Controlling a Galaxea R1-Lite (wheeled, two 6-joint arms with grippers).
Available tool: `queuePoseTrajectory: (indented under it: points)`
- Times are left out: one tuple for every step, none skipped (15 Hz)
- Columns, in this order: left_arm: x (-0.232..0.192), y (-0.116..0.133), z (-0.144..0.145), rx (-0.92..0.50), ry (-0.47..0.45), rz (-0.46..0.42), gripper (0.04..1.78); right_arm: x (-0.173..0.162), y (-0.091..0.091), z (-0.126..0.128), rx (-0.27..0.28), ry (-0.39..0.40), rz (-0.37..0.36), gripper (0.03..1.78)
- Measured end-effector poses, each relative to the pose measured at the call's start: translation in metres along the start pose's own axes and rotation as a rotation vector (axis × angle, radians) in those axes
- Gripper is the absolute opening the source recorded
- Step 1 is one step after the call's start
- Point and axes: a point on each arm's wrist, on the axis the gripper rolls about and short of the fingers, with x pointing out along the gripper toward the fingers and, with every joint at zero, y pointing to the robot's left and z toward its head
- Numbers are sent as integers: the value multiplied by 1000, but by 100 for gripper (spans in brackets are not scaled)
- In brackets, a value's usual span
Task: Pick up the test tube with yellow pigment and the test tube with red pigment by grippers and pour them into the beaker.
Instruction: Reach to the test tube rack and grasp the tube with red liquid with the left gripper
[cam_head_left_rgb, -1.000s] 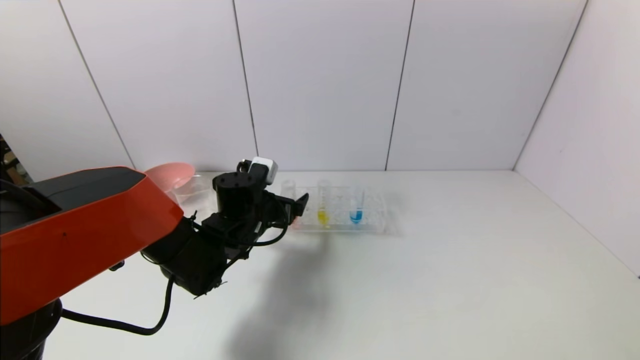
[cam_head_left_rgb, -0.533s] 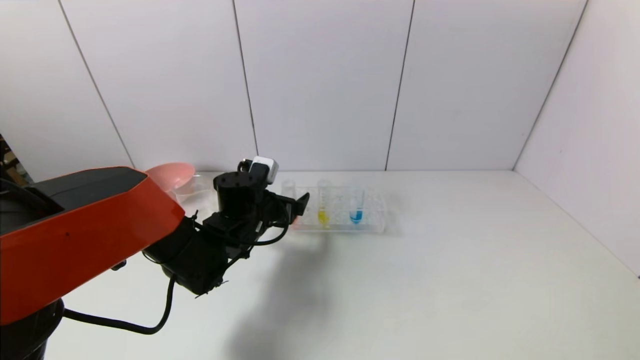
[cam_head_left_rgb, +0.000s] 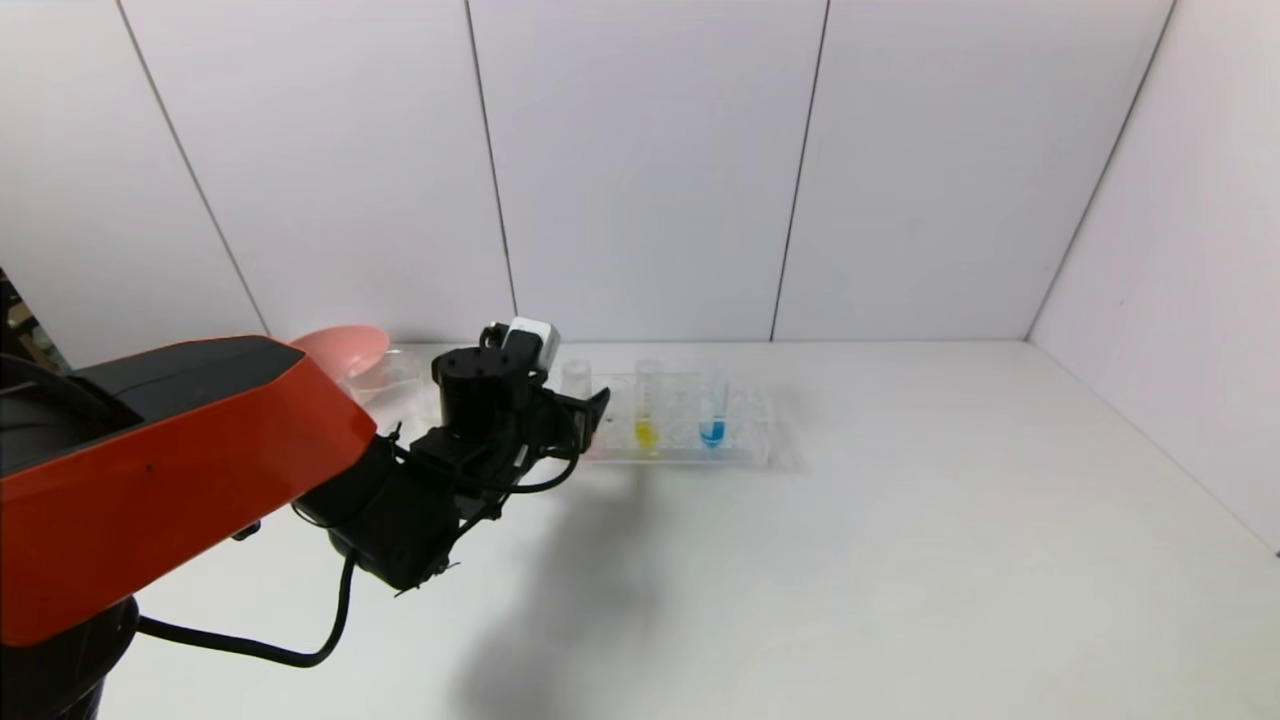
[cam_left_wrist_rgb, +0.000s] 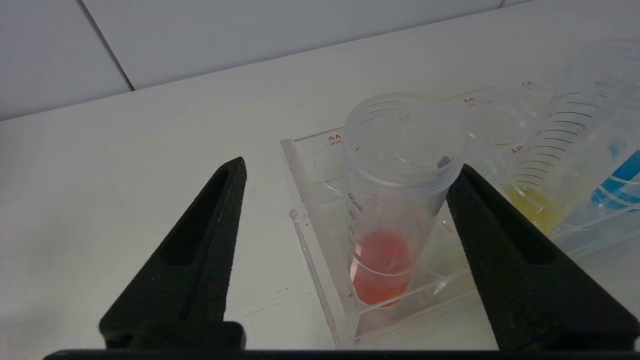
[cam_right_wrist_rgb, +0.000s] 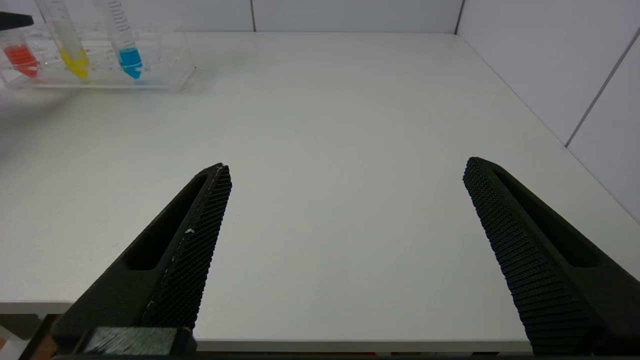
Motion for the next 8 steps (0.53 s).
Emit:
queuePoseTrajectory:
  points:
    - [0,0,0,0,0,0,113,0,0,0,0,0,0,170]
    - [0,0,0,0,0,0,95,0,0,0,0,0,-1,170]
    - [0,-1,0,0,0,-3,74,0,0,0,0,0,0,170]
    - [0,-1,0,-1,0,-6,58,0,0,0,0,0,0,170]
    - [0,-1,0,-2,1,-6,48,0,0,0,0,0,0,170]
    - [0,-1,1,-2,0,-6,45,0,0,0,0,0,0,170]
    - [-1,0,1,-3,0,-5,45,0,0,0,0,0,0,170]
    - [-1,0,1,-3,0,-4,45,0,0,0,0,0,0,170]
